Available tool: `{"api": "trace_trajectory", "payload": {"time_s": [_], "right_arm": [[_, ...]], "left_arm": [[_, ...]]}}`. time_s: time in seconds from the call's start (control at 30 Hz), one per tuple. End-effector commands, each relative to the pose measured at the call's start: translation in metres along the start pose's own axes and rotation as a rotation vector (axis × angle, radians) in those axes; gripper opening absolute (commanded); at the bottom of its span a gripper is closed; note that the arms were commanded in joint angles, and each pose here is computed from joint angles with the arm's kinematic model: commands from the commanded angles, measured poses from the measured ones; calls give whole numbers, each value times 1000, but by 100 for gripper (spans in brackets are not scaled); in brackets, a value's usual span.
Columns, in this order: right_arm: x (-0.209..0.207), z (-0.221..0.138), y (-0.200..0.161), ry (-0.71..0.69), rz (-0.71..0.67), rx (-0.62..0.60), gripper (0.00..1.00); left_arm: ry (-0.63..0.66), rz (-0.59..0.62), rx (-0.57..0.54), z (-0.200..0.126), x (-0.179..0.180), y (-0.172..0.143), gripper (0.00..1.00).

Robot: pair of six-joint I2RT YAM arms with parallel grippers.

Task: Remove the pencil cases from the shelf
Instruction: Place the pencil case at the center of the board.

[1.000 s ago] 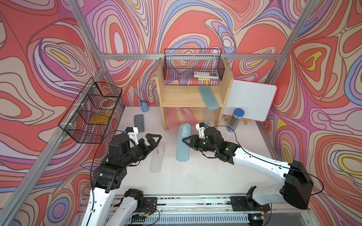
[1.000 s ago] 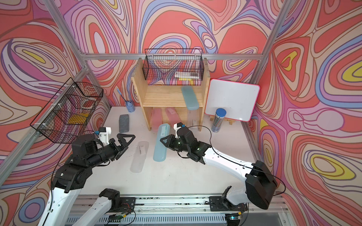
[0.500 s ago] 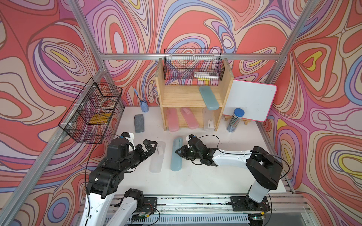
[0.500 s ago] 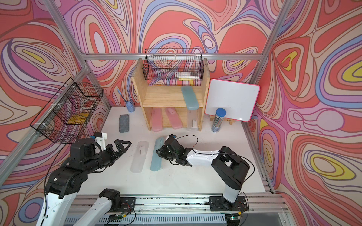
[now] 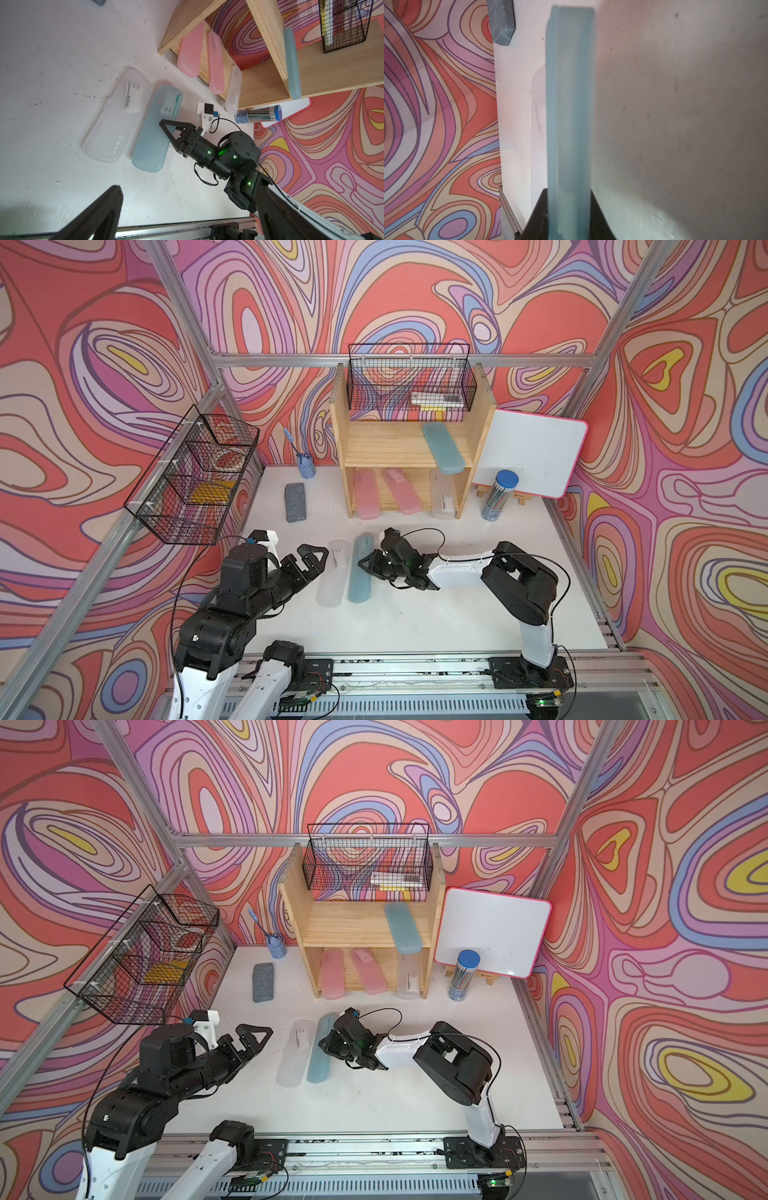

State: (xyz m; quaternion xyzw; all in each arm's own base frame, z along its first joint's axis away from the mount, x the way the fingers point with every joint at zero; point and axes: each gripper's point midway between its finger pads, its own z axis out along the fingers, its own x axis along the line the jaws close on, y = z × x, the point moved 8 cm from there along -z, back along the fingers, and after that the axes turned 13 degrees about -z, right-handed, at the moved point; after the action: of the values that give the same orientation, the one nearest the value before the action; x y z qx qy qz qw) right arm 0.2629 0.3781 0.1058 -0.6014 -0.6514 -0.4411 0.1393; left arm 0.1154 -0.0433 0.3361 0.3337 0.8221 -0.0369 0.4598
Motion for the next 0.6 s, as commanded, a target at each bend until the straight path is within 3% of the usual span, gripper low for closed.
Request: {"api": "trace_trajectory", "payload": {"time_s": [0.0,0.37,0.57], "right_arm": [[5,8,1,23,6,-19,19],[-4,25,-7,0,61,-8,25],[-3,20,-6,-57,77,10,49]], "left_arm": [[26,-16,-9,-3,5,-1,99],[30,-22,-8,-3,7,-2,99],[25,-27,-12,-3,7,-2,99]]}}
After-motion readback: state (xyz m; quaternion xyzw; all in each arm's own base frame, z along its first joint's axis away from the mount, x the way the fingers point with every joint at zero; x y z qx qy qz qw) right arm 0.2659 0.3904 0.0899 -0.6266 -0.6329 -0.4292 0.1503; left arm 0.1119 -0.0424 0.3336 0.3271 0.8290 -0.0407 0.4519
